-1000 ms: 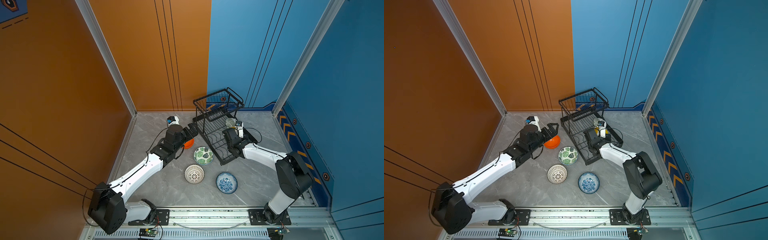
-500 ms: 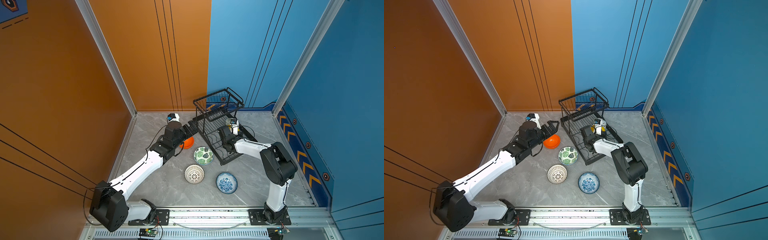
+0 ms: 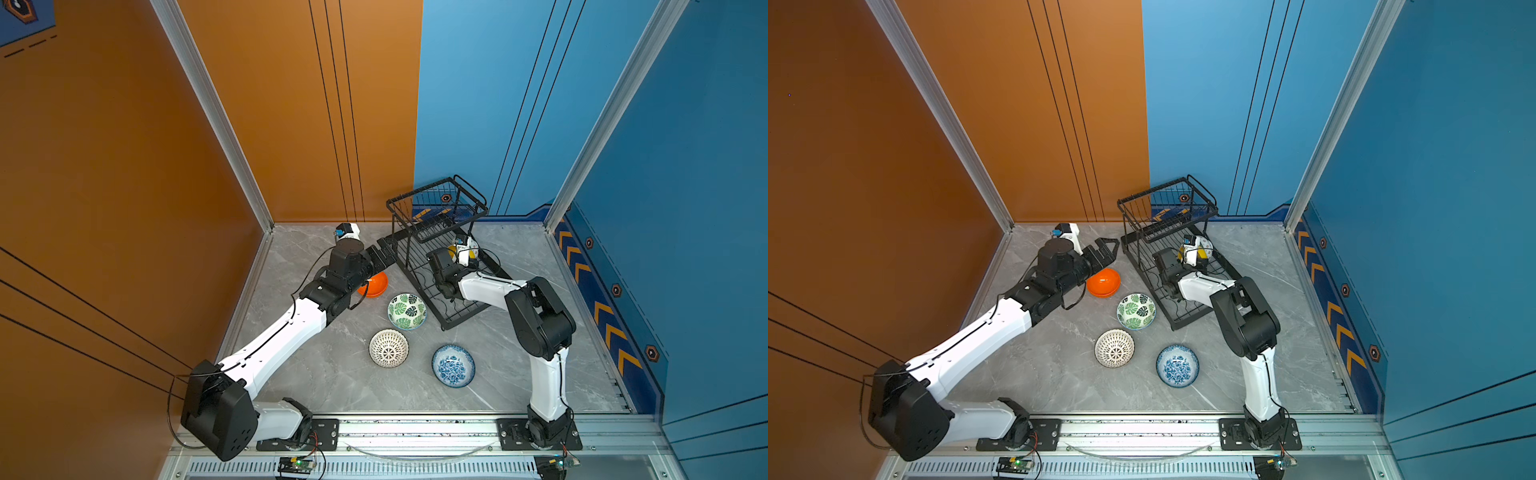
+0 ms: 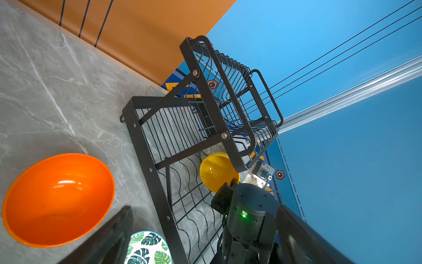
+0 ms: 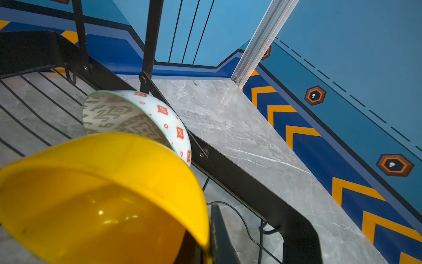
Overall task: Load bowls into a dish rack
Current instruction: Place the bowl in the dish rack.
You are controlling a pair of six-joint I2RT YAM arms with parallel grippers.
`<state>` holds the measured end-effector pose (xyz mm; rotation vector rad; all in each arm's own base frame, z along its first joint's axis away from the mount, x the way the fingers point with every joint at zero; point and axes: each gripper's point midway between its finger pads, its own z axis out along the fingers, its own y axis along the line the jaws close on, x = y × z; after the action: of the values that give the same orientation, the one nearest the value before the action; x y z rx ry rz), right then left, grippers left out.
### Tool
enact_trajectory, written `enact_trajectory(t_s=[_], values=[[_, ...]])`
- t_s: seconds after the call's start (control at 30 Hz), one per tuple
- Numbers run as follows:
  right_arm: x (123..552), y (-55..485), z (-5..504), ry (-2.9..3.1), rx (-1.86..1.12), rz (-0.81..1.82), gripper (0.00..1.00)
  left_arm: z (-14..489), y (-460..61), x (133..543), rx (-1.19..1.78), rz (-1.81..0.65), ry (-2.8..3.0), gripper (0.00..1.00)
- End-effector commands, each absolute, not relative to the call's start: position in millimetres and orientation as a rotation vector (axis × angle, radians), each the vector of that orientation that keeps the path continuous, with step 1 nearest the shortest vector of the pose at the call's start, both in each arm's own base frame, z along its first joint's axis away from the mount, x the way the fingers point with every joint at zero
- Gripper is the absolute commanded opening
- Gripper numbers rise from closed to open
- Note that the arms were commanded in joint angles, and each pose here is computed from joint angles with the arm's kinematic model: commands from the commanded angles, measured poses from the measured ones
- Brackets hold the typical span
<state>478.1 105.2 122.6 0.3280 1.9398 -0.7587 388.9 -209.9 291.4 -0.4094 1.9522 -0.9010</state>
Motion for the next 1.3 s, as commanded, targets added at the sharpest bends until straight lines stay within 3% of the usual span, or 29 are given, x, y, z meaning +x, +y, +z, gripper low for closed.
enact_trajectory(t_s=[0.0, 1.27], values=[[474, 102, 132, 1.861, 0.379, -0.868, 0.00, 300, -214, 391, -0.370, -0.908, 1.955, 0.98], [489, 130, 133, 1.821, 0.190, -1.212, 0.00, 301, -201, 402, -0.368, -0.942, 1.945, 0.98]])
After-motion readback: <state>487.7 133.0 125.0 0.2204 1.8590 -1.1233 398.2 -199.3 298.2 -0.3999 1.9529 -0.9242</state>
